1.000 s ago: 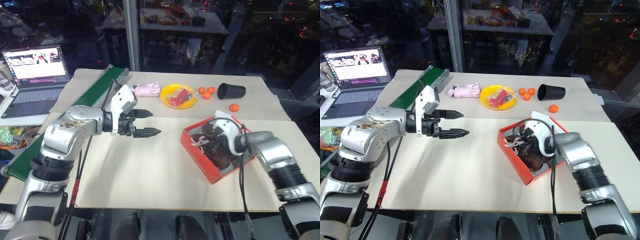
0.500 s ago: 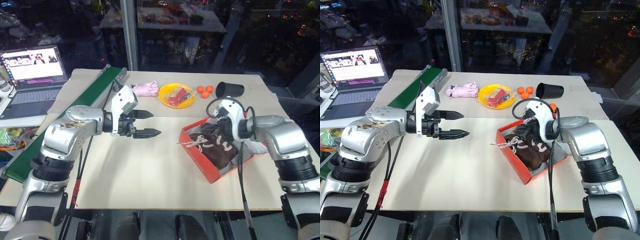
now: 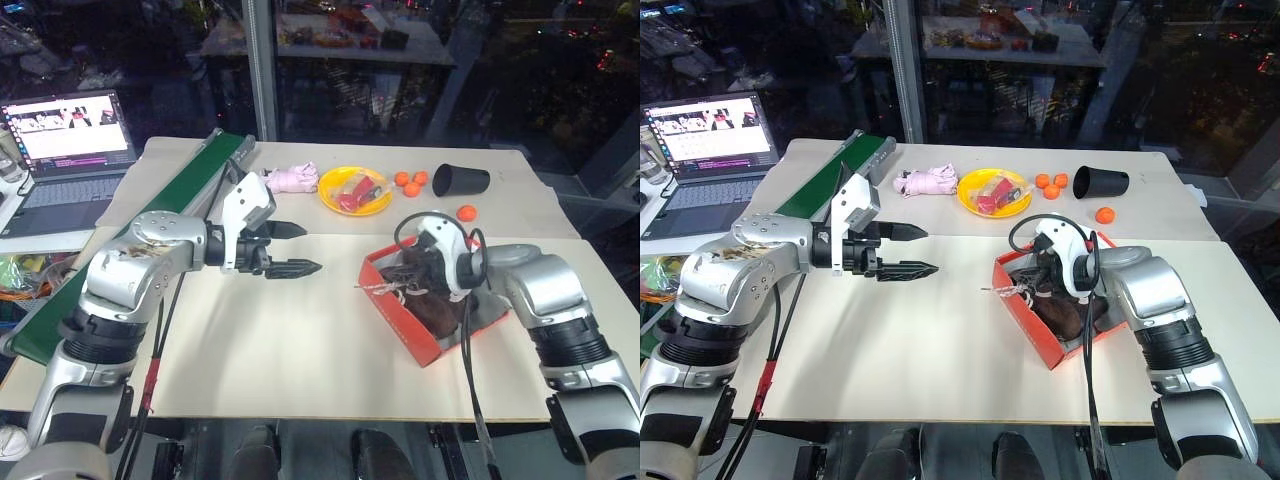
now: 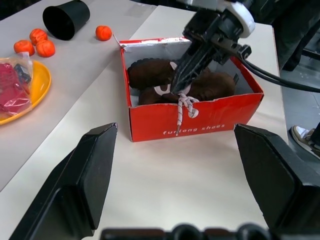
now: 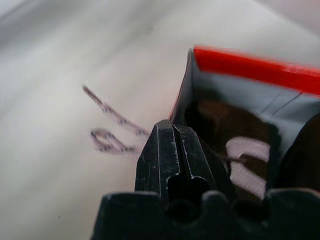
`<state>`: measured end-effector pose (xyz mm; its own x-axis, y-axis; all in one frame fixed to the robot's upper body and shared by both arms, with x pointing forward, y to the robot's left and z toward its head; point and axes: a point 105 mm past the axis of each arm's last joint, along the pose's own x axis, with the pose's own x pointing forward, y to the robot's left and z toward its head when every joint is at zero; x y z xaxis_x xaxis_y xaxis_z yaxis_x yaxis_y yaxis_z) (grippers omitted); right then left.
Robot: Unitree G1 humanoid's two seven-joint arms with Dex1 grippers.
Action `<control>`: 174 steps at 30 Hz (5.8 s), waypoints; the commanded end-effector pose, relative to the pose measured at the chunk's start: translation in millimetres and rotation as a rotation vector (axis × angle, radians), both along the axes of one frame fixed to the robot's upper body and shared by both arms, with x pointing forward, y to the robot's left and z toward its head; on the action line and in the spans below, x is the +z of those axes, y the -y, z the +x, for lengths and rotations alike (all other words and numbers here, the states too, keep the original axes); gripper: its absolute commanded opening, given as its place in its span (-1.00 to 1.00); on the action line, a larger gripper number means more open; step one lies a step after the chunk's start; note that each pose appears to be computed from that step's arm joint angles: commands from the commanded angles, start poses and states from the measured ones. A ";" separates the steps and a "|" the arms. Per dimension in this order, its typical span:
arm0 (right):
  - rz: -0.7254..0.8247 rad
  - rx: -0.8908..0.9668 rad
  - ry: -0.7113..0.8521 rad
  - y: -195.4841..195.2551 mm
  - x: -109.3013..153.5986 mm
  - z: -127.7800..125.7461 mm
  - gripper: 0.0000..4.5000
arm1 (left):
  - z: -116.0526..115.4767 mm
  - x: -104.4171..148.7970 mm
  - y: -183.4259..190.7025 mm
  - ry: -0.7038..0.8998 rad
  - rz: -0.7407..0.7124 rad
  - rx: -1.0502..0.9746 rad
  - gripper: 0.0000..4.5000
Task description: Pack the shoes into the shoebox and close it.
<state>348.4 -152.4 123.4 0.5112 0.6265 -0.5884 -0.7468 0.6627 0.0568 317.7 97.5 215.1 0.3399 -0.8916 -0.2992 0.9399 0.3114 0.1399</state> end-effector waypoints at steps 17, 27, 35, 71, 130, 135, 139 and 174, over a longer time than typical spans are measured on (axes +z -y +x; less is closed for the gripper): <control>-0.709 0.236 0.024 67.3 -88.6 -7.8 -0.99 | -5.7 10.3 4.2 0.041 0.007 -0.031 0.77; -0.233 0.168 0.070 16.0 -14.5 -10.6 -0.99 | -4.7 9.3 8.7 0.037 -0.002 -0.055 0.77; 0.078 -0.054 0.191 40.6 89.6 -29.2 -0.99 | -9.7 4.9 14.5 0.016 0.025 -0.146 0.77; -0.054 -0.721 0.505 177.5 -24.3 -41.9 -0.99 | -11.8 -0.1 20.7 0.006 0.091 -0.245 0.77; -0.005 -0.939 0.797 173.7 -34.0 -15.0 -0.99 | -11.6 6.9 15.5 0.003 0.122 -0.221 0.77; 0.077 -0.880 0.745 149.1 -45.7 -0.2 -0.99 | -12.2 7.9 15.2 0.004 0.126 -0.217 0.77; 0.141 -0.778 0.714 120.9 -49.1 11.6 -0.99 | -11.4 8.2 15.5 0.004 0.126 -0.216 0.77; 0.335 -0.815 0.519 107.9 -77.2 14.9 -0.99 | -3.4 11.6 26.8 0.033 0.113 -0.251 0.77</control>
